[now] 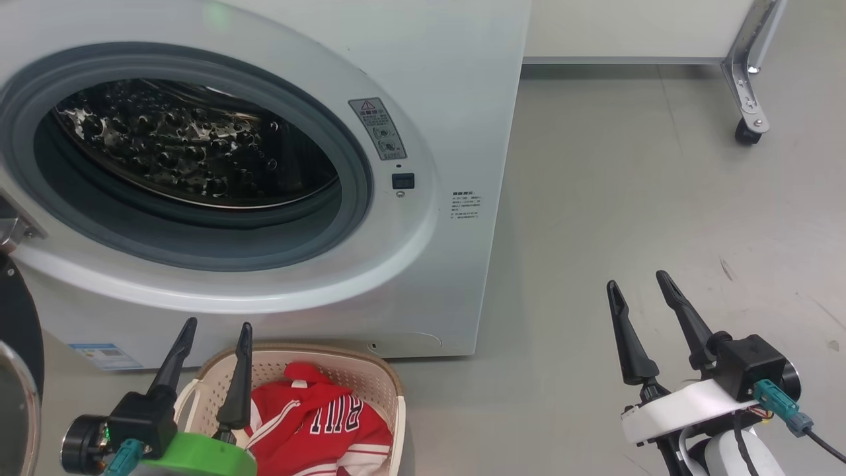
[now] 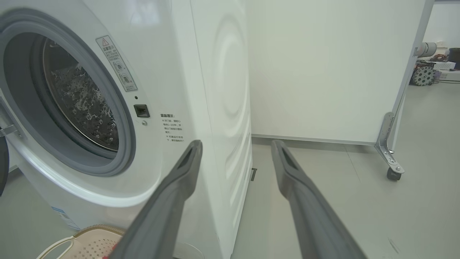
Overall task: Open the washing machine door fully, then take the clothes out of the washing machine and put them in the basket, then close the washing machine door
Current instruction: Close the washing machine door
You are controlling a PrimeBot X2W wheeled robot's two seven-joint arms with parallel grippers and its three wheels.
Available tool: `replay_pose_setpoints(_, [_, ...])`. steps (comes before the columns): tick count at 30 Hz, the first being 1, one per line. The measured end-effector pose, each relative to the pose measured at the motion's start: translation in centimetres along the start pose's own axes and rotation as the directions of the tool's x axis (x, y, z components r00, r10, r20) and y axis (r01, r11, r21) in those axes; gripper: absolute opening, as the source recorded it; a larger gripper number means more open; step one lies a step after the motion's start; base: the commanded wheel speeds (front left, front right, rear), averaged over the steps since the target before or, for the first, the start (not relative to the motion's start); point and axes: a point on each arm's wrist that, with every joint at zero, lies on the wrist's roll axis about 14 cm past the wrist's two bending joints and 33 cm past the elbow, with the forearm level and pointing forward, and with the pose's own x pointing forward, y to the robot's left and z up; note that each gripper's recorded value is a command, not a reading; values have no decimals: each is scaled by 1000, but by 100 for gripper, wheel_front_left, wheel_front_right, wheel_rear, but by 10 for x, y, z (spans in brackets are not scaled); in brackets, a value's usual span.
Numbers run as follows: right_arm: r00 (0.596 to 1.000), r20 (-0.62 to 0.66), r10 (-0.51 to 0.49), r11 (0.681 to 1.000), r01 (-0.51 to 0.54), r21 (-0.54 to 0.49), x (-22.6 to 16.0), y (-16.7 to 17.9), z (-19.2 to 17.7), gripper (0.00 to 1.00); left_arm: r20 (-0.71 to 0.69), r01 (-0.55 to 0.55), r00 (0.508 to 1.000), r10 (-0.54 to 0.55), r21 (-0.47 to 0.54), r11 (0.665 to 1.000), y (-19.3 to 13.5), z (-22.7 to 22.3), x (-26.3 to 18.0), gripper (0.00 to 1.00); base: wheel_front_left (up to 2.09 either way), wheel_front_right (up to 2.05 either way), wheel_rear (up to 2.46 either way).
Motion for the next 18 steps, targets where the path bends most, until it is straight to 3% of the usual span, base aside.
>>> replay_pose_setpoints(18, [1000,-1,0,1000,0,2,0,0,0,100,21,2,1000,-2,-10,1000,-2,6,1,100,-125,125,0])
